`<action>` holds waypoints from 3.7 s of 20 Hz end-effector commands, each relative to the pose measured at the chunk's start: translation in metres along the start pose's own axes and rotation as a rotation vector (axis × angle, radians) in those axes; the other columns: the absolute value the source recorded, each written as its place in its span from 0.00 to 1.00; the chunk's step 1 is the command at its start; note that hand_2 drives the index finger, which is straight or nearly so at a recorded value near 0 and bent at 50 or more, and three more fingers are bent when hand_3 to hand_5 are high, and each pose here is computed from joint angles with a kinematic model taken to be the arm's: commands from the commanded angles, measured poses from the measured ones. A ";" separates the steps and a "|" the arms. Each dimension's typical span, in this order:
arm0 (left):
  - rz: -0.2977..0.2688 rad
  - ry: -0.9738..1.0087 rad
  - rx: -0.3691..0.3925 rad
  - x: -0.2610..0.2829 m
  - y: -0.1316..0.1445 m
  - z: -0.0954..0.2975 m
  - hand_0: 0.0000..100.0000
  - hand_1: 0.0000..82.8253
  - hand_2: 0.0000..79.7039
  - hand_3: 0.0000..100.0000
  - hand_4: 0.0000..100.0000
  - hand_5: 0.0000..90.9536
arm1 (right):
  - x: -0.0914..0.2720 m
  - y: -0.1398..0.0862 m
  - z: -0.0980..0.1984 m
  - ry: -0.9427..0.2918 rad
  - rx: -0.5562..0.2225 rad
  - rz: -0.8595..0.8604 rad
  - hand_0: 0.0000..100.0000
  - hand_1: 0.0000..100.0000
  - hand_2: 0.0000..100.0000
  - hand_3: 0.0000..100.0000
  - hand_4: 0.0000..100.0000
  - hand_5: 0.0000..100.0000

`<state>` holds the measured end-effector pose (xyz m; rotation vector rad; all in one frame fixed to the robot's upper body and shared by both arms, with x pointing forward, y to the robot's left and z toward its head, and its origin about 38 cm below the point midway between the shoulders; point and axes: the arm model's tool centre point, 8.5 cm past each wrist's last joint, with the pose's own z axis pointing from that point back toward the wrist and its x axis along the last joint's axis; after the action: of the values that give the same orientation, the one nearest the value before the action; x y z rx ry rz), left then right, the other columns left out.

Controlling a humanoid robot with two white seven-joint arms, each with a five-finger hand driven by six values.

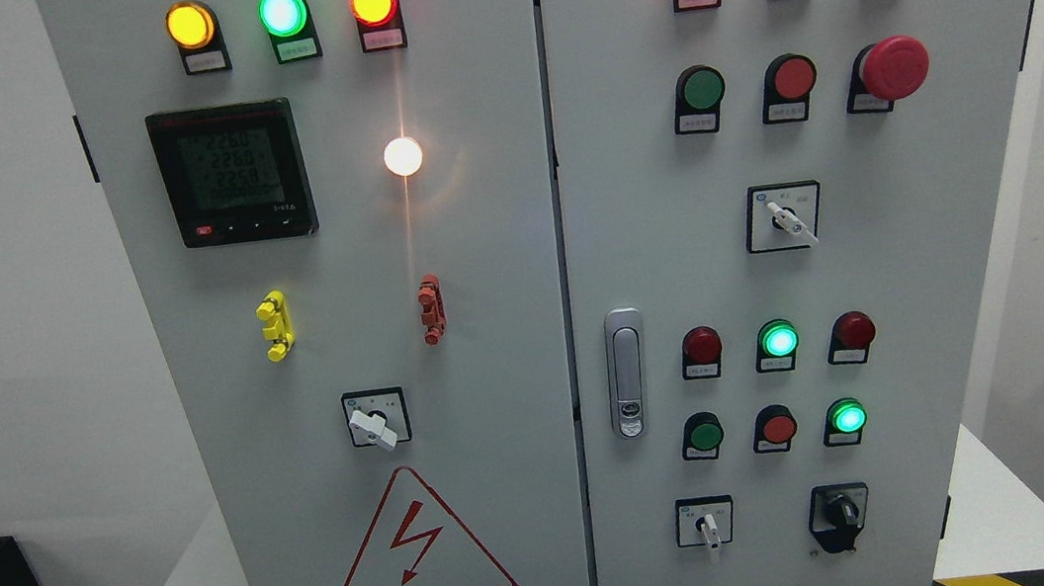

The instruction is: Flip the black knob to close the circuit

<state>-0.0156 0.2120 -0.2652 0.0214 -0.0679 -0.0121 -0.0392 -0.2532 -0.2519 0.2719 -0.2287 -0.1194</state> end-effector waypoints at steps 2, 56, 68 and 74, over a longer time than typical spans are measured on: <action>0.000 0.000 0.001 0.000 0.000 0.000 0.12 0.67 0.00 0.00 0.00 0.00 | -0.001 0.005 -0.002 0.001 0.009 -0.004 0.00 0.10 0.00 0.00 0.00 0.00; 0.000 0.000 0.001 0.000 0.000 0.000 0.12 0.67 0.00 0.00 0.00 0.00 | 0.395 0.049 0.208 -0.831 -0.789 1.150 0.00 0.00 0.86 1.00 0.86 0.84; 0.000 0.000 0.001 0.000 0.000 0.000 0.12 0.67 0.00 0.00 0.00 0.00 | 0.455 0.092 0.245 -0.884 -0.969 1.189 0.00 0.00 0.90 1.00 0.92 0.90; 0.000 0.000 0.001 0.000 0.000 0.000 0.12 0.67 0.00 0.00 0.00 0.00 | 0.484 0.105 0.264 -0.900 -1.014 1.186 0.00 0.00 0.90 1.00 0.93 0.91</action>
<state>-0.0156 0.2120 -0.2652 0.0214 -0.0678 -0.0121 0.3530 -0.3045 0.0744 -0.8894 -1.0412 0.8526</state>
